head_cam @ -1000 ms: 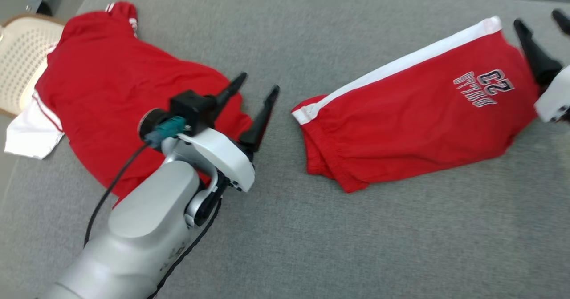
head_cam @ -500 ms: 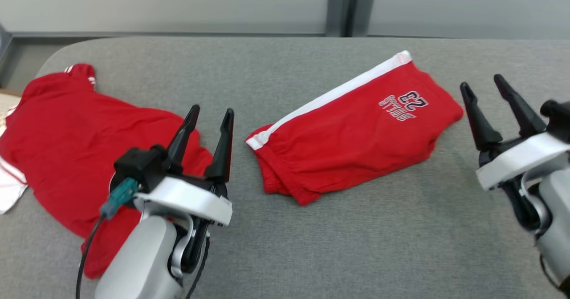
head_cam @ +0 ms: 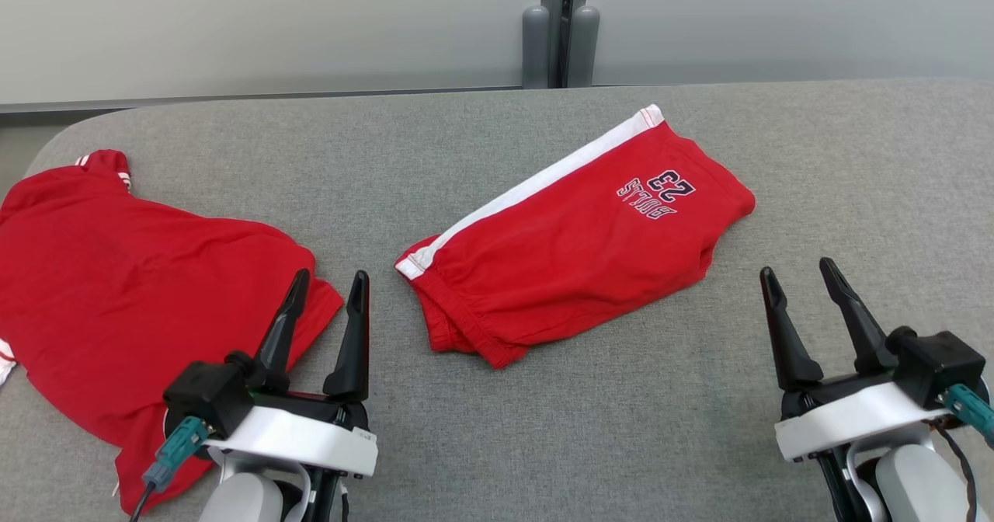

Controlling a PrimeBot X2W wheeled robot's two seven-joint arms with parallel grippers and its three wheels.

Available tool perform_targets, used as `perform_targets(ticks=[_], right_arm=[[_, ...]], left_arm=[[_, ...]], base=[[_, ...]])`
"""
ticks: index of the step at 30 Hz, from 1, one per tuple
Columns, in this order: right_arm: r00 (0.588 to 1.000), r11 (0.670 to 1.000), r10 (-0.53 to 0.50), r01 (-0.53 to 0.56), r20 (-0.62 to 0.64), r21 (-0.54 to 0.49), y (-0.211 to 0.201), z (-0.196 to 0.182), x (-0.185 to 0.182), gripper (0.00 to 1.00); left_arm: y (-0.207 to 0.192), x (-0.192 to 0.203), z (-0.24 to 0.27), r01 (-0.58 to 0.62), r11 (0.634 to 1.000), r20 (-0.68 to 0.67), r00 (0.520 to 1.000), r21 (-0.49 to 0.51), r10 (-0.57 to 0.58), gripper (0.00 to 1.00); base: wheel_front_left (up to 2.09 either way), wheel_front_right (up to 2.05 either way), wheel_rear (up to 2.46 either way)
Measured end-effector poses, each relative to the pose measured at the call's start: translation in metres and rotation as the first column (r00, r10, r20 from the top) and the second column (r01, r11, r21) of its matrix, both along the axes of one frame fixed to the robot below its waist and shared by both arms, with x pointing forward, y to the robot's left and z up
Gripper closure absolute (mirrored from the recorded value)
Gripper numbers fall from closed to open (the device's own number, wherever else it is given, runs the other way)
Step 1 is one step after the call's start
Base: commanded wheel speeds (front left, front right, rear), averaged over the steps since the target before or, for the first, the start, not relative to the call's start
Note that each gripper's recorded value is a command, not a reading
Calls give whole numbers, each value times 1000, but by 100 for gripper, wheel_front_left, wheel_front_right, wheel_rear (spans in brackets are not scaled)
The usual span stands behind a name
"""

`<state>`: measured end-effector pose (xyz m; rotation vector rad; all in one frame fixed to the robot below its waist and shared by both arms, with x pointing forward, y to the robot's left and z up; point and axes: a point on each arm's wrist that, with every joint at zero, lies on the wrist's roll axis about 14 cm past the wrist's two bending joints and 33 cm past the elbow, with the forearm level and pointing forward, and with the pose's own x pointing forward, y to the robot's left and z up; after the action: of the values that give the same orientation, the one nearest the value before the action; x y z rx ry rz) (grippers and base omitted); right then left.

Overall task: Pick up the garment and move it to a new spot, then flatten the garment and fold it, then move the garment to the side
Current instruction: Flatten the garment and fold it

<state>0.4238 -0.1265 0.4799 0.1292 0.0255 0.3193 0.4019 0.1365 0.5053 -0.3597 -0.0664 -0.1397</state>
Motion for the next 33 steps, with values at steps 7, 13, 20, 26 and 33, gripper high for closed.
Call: perform_targets(ticks=[7,13,20,26,33], right_arm=[[999,1000,-19,18,-43,-11,-2,-16,-5,0],[992,998,-14,21,-126,56,6,-37,1,0],[959,968,-9,79,-284,237,17,-55,30,0],[909,928,18,141,-417,346,25,-74,51,0],[861,902,37,189,-507,387,27,-92,78,0]], left_arm=[[-1,-5,-2,0,1000,-8,1000,-8,0,0],[-1,-4,-4,2,1000,-15,1000,-3,-2,0],[19,-1,-10,-61,998,-35,998,-4,60,0],[40,-3,-20,-120,993,-68,990,-6,119,0],[48,-4,-27,-143,990,-89,986,8,143,0]], base=[[0,0,0],[0,0,0],[0,0,0],[0,0,0],[0,0,0]])
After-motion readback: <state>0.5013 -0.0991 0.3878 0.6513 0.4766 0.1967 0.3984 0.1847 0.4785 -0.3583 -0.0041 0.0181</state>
